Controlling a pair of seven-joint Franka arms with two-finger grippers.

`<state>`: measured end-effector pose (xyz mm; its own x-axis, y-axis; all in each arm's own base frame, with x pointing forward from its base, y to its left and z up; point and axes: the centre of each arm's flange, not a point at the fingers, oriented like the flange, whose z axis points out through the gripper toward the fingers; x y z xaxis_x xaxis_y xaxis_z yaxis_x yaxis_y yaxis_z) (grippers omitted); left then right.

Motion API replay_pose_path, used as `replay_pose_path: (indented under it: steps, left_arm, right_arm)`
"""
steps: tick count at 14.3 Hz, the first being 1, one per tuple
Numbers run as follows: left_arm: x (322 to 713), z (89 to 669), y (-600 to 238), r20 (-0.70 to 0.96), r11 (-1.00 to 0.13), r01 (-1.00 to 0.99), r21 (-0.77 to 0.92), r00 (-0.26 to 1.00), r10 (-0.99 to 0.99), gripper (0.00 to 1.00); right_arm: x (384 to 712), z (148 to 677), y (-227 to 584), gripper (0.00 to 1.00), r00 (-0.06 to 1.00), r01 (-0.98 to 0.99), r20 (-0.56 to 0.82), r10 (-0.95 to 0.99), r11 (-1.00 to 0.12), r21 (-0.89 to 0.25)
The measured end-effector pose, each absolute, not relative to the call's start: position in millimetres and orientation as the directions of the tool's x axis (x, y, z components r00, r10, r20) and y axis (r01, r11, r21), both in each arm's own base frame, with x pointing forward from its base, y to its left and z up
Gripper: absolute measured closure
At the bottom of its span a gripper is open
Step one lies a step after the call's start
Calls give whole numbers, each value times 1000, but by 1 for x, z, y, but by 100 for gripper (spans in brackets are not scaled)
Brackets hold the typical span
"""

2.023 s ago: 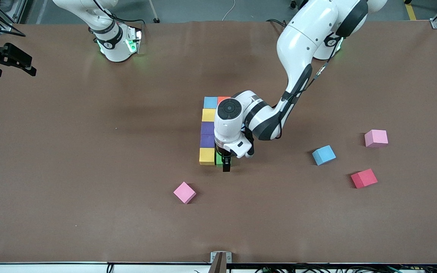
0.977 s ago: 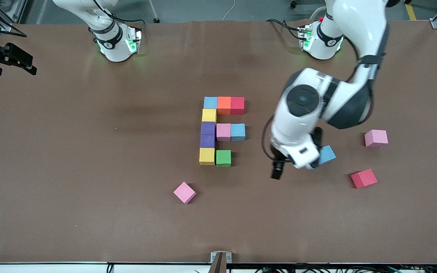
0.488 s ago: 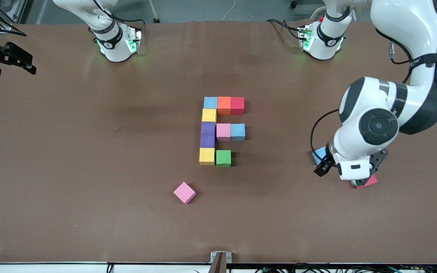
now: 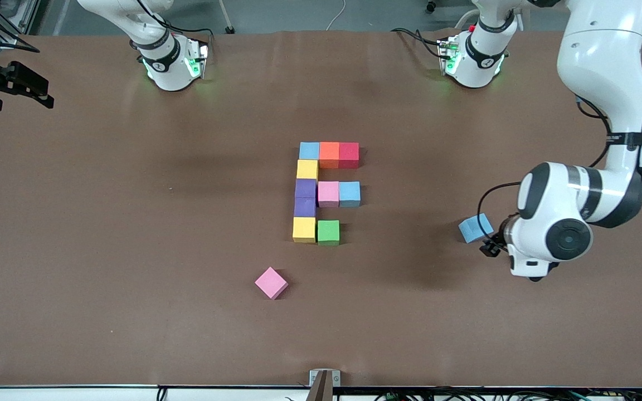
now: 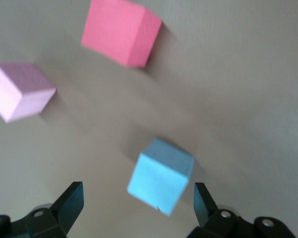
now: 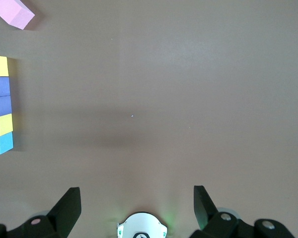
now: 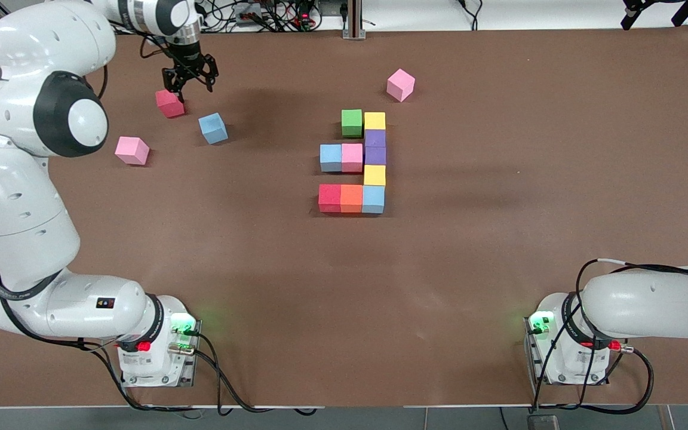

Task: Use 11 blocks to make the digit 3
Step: 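Move the left gripper to the loose light blue block and grasp it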

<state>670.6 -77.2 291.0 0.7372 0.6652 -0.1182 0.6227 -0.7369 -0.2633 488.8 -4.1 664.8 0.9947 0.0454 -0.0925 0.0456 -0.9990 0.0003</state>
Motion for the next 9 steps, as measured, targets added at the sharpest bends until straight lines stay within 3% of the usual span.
replay_pose_path:
  steps: [9]
  left_arm:
    - [653, 278, -70, -142, -887, 456, -74, 875, 462, 3]
  right_arm:
    - [489, 665, -4, 0, 995, 45, -90, 45, -999, 0]
